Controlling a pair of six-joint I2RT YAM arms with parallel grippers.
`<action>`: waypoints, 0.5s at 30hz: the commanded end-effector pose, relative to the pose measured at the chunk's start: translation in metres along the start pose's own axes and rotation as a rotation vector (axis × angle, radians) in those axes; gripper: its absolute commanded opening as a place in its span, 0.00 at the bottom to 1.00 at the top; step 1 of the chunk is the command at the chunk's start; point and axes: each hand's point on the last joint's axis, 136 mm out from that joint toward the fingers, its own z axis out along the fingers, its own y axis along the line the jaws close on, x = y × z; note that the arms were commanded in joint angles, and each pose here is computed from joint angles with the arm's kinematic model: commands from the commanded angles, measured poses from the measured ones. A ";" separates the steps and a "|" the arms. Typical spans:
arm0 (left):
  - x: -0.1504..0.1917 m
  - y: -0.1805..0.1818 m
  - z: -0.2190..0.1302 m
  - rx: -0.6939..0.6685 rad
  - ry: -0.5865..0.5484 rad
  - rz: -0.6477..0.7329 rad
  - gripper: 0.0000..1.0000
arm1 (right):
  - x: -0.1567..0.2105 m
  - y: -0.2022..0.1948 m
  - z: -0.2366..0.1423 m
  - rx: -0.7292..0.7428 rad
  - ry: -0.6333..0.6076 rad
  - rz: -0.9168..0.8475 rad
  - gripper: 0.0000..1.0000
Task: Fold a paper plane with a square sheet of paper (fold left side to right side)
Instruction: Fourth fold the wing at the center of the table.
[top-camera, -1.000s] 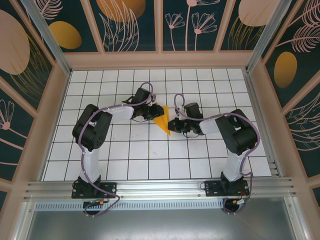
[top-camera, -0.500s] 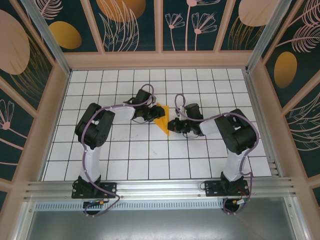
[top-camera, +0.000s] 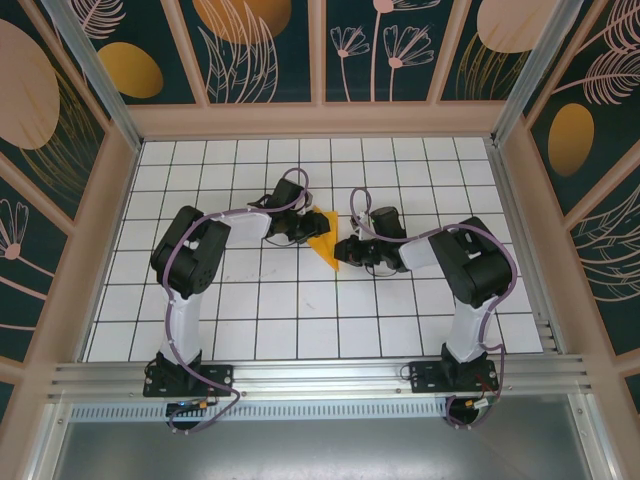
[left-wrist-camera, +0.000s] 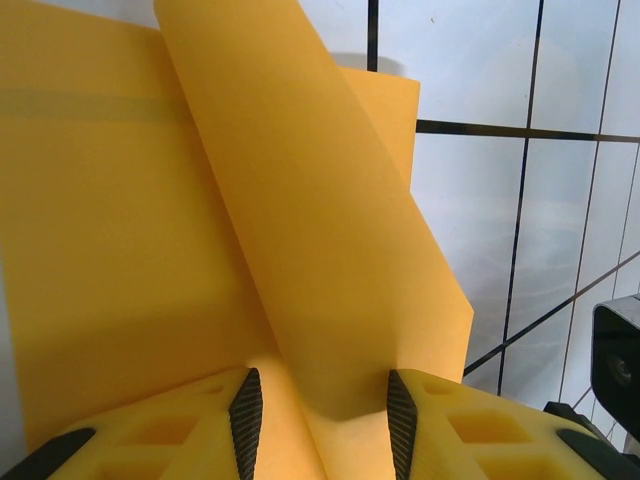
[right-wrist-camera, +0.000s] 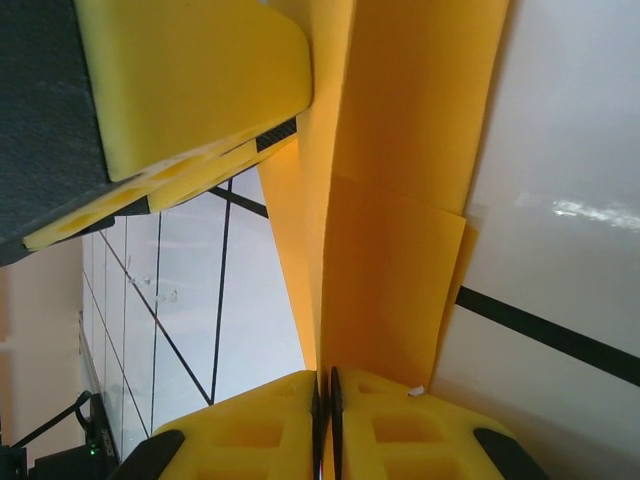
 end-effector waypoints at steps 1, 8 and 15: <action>0.010 0.029 0.013 -0.100 0.026 -0.020 0.41 | 0.000 -0.005 0.000 0.001 0.006 0.003 0.17; 0.010 0.032 0.012 -0.114 0.026 -0.019 0.41 | -0.005 -0.002 -0.003 0.006 -0.008 -0.007 0.23; 0.010 0.032 0.012 -0.119 0.025 -0.020 0.41 | -0.019 0.007 -0.015 0.005 -0.041 -0.039 0.34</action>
